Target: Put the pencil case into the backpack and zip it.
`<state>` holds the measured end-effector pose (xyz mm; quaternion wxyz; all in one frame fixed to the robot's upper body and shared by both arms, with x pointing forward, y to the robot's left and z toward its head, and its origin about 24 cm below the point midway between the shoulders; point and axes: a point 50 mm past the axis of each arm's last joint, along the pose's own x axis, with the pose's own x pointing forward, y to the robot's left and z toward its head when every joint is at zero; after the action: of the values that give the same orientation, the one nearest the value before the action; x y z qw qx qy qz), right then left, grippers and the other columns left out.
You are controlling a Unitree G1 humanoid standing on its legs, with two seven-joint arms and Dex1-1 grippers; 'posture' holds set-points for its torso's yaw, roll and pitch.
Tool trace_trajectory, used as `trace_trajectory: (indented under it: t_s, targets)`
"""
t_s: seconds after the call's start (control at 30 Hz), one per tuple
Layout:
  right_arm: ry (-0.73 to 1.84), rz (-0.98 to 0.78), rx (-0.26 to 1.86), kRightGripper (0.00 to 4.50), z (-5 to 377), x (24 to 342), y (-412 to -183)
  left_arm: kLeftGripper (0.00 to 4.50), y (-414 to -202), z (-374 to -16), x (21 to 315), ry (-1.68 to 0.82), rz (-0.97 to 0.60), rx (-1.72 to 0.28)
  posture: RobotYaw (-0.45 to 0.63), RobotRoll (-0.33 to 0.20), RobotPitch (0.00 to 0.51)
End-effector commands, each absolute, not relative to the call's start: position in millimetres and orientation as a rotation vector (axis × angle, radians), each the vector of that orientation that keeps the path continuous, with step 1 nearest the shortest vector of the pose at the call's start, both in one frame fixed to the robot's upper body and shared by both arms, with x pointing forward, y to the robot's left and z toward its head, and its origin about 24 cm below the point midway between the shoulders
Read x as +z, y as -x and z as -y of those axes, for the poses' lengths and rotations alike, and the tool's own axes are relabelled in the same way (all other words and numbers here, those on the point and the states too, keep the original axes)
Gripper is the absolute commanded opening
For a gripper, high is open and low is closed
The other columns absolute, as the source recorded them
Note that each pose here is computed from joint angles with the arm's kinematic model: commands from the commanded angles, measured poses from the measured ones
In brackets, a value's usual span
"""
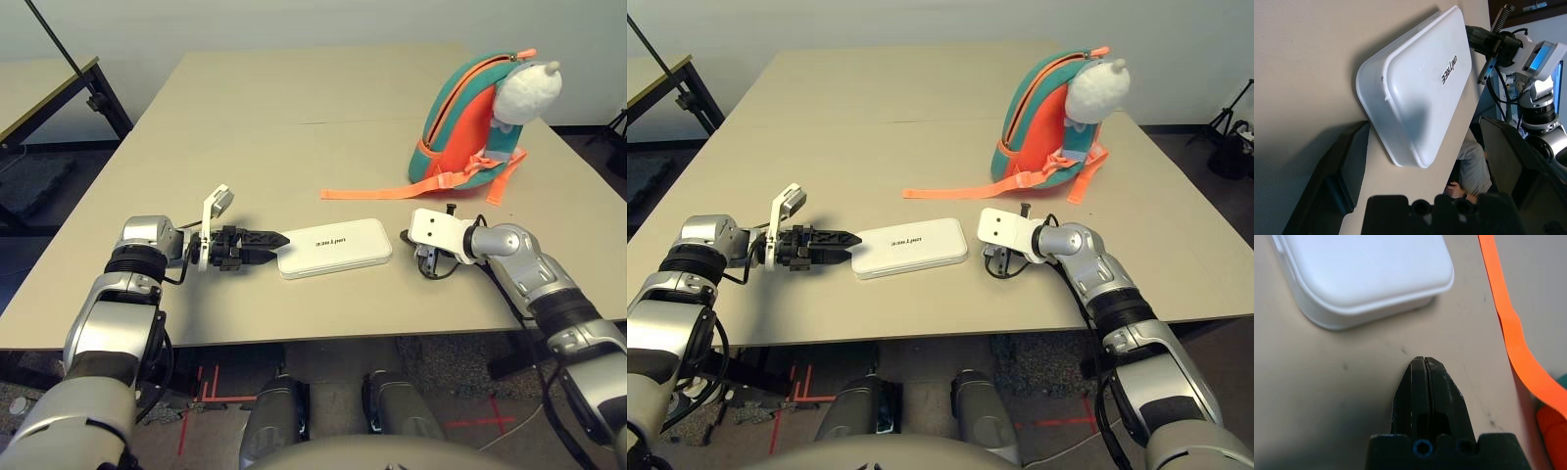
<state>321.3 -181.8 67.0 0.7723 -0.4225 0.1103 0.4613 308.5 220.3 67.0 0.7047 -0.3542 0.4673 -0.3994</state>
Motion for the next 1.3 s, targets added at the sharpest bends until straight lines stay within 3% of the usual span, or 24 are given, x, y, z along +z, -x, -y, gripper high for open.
trace_trajectory:
  t_s: [0.03,1.3]
  targets:
    - [0.931,-0.240,1.037,0.05,174.8,64.7,-321.0,4.50,-306.7,-221.4,63.8,0.782,-1.063,-0.869,-0.19,0.000,0.014]
    - [0.897,-0.144,1.176,0.05,129.9,67.4,-315.4,4.50,-307.5,-219.8,66.0,0.769,-1.048,-0.901,-0.19,0.000,0.010]
